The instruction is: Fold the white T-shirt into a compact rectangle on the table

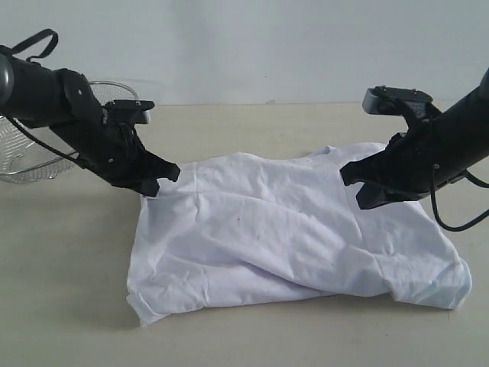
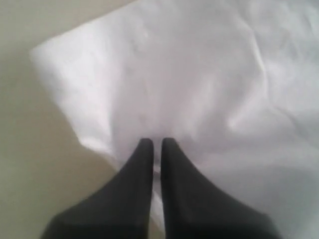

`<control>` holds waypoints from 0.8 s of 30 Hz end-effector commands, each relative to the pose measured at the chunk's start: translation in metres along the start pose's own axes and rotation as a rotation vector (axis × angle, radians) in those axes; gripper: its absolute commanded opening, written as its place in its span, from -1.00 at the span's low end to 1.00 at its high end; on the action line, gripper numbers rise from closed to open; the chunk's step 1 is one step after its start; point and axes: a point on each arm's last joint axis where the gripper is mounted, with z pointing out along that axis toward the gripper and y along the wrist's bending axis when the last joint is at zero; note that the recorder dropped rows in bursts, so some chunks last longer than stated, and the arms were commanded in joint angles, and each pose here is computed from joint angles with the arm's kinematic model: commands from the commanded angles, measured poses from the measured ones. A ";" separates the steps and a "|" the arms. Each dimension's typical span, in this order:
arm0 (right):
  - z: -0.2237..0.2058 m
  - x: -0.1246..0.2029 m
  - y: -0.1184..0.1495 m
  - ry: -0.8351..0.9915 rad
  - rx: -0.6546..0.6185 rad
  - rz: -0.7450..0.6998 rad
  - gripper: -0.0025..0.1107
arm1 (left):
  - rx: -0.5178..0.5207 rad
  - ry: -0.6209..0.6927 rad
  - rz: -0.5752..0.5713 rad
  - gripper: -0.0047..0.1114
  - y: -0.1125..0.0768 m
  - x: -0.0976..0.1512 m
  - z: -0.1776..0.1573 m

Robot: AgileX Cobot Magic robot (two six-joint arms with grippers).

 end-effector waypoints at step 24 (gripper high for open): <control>0.045 0.039 -0.025 0.127 0.115 0.027 -0.96 | 0.345 0.322 0.191 -0.84 -0.103 0.107 -0.034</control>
